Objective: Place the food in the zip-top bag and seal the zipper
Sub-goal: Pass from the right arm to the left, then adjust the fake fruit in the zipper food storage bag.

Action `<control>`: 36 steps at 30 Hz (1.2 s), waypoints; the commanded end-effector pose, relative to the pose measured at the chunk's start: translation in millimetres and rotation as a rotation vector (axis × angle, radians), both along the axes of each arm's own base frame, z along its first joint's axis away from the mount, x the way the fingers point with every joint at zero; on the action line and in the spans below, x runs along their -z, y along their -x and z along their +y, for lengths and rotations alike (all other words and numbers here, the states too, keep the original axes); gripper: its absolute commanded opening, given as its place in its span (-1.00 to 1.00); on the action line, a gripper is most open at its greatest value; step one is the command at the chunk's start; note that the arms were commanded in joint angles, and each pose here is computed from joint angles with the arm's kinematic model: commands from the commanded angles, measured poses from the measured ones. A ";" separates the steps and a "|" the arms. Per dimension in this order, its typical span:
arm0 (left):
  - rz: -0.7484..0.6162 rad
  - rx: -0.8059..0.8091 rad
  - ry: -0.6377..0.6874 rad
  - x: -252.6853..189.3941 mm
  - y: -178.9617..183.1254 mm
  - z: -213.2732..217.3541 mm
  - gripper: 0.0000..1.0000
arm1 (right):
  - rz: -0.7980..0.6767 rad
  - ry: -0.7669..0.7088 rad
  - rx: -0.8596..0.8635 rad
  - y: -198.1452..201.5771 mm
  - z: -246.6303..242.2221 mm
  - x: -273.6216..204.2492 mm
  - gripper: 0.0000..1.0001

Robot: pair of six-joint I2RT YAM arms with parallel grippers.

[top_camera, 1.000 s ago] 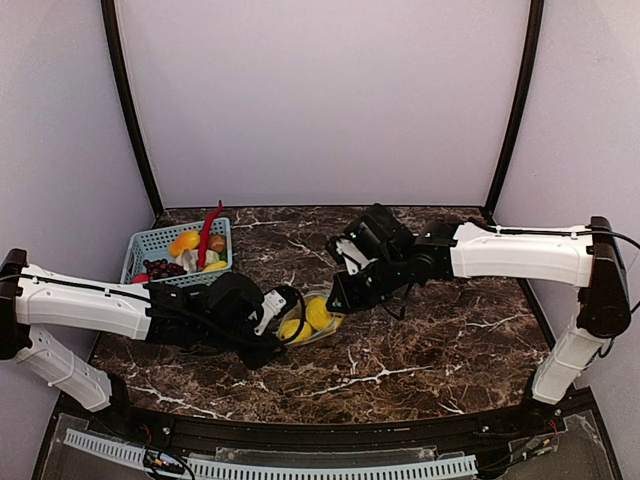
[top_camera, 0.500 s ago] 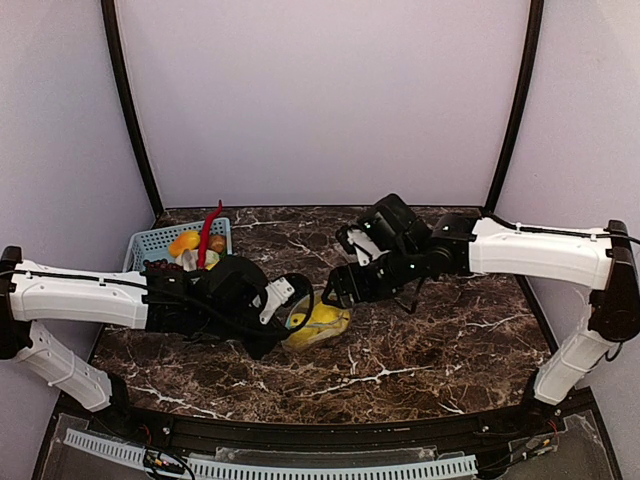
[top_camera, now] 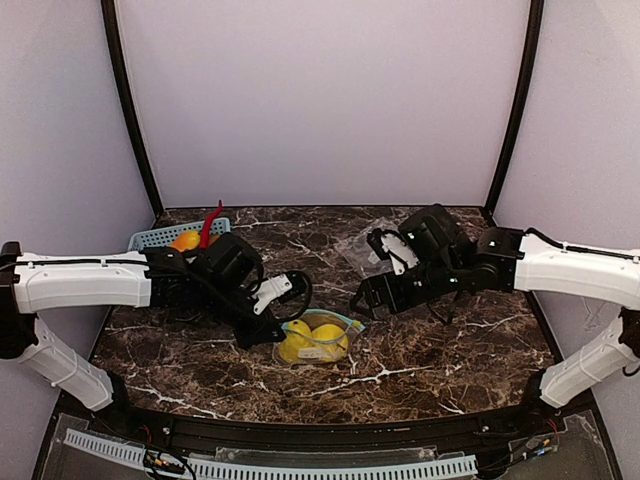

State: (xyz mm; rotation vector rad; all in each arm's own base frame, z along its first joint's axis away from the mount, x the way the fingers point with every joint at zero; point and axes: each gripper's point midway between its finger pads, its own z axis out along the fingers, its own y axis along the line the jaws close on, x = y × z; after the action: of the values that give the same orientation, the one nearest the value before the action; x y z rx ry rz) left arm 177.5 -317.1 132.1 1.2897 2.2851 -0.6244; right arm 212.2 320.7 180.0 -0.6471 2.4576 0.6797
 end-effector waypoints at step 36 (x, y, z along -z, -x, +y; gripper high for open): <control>-0.055 0.141 -0.016 -4.4 4.1 3.3 -0.99 | 0.187 0.247 -0.037 11.4 66.5 91.7 0.97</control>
State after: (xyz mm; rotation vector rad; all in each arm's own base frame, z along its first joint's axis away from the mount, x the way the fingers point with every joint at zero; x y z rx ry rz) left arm 170.8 -313.8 125.0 1.4776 2.2233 -0.6064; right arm 207.9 388.8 102.4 -0.7485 2.6729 0.5198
